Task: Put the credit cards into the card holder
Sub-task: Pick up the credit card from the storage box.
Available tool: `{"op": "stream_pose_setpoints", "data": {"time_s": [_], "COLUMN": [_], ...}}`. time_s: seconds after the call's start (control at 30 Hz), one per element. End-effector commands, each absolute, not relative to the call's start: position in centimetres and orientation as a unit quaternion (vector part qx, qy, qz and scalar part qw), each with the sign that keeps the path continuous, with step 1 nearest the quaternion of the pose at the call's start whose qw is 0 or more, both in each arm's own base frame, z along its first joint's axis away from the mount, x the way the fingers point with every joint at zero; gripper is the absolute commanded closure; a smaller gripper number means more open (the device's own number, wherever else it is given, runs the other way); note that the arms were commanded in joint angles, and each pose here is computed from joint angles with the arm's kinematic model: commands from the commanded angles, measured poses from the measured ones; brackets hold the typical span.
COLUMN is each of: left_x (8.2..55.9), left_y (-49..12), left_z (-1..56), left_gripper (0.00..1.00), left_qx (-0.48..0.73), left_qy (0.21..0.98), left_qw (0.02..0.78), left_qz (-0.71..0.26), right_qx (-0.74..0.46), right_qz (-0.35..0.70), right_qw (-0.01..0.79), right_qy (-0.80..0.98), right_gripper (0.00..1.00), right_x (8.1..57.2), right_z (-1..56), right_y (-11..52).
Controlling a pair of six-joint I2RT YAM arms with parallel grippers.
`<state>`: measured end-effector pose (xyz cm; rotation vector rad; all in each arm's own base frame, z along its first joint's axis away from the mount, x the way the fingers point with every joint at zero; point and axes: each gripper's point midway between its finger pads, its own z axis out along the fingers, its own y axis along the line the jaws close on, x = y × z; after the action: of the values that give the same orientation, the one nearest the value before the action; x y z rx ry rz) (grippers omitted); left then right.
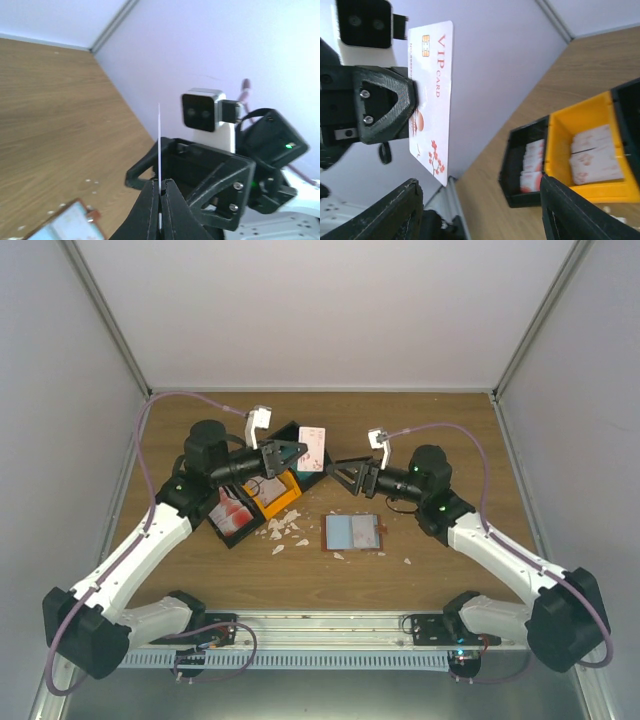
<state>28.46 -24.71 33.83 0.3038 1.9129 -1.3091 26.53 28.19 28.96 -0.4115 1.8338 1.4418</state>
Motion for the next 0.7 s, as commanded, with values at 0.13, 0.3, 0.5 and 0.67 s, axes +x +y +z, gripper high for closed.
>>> {"op": "stream_pose_setpoints", "data": {"time_s": [0.13, 0.3, 0.5, 0.67], "left_x": [25.1, 25.0, 25.0, 24.9], "left_y": [-27.0, -27.4, -27.7, -27.8], "left_z": [37.4, 36.7, 35.8, 35.1], "left_gripper": [1.0, 1.0, 1.0, 1.0], "left_qx": [0.155, 0.155, 0.153, 0.156], "left_qy": [0.683, 0.689, 0.696, 0.703], "left_qw": [0.344, 0.334, 0.324, 0.32], "left_qz": [-0.626, -0.624, -0.622, -0.616], "right_qx": [-0.17, -0.169, -0.167, -0.16], "right_qz": [0.644, 0.659, 0.669, 0.669], "right_qw": [0.338, 0.331, 0.323, 0.322], "right_qy": [0.665, 0.654, 0.648, 0.65], "right_gripper": [0.51, 0.65, 0.76, 0.89], "right_x": [24.3, 24.1, 24.1, 24.4], "right_z": [32.1, 32.5, 32.5, 32.4], "right_y": [28.8, 28.9, 29.1, 29.1]}}
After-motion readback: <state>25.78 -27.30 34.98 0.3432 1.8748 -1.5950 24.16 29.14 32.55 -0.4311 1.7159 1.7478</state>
